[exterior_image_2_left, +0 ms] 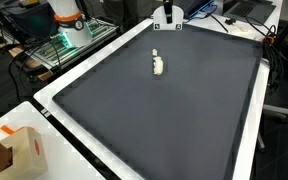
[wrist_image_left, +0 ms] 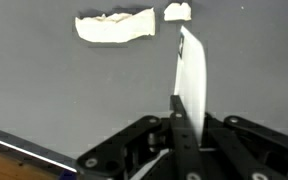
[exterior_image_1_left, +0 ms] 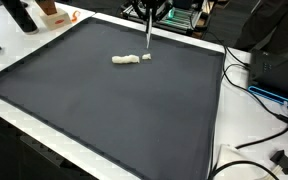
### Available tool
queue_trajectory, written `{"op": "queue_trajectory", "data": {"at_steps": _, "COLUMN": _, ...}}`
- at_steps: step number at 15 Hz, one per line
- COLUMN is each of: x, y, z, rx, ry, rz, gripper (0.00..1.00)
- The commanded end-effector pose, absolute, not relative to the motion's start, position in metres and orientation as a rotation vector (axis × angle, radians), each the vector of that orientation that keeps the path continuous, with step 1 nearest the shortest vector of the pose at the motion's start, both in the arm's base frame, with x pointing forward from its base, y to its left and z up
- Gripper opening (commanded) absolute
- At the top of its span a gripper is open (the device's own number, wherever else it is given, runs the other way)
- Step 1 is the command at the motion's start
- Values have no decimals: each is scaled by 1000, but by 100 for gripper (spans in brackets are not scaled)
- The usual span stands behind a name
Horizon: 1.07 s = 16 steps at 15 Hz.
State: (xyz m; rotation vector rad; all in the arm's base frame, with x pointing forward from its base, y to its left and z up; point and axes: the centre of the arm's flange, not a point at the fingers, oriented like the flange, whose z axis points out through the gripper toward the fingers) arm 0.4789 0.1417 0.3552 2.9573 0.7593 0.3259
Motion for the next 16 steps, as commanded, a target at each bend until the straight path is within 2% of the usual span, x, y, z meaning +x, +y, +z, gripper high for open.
{"op": "queue_trajectory", "data": {"at_steps": 1, "x": 460, "y": 139, "z": 376, "rx": 2941, "ry": 674, "rz": 322, "gripper": 1}}
{"op": "queue_trajectory", "data": {"at_steps": 6, "x": 455, "y": 140, "z": 393, "rx": 2896, "ry": 631, "rz": 322, "gripper": 1}}
{"op": "queue_trajectory", "data": {"at_steps": 7, "x": 468, "y": 139, "z": 388, "rx": 2927, "ry": 663, "rz": 336, "gripper": 1}}
{"op": "queue_trajectory", "data": {"at_steps": 8, "x": 468, "y": 140, "z": 390, "rx": 2925, "ry": 658, "rz": 341, "gripper": 4}}
{"op": "queue_trajectory", "data": {"at_steps": 16, "x": 473, "y": 129, "z": 389, "rx": 2955, "ry": 643, "rz": 368, "gripper": 1}}
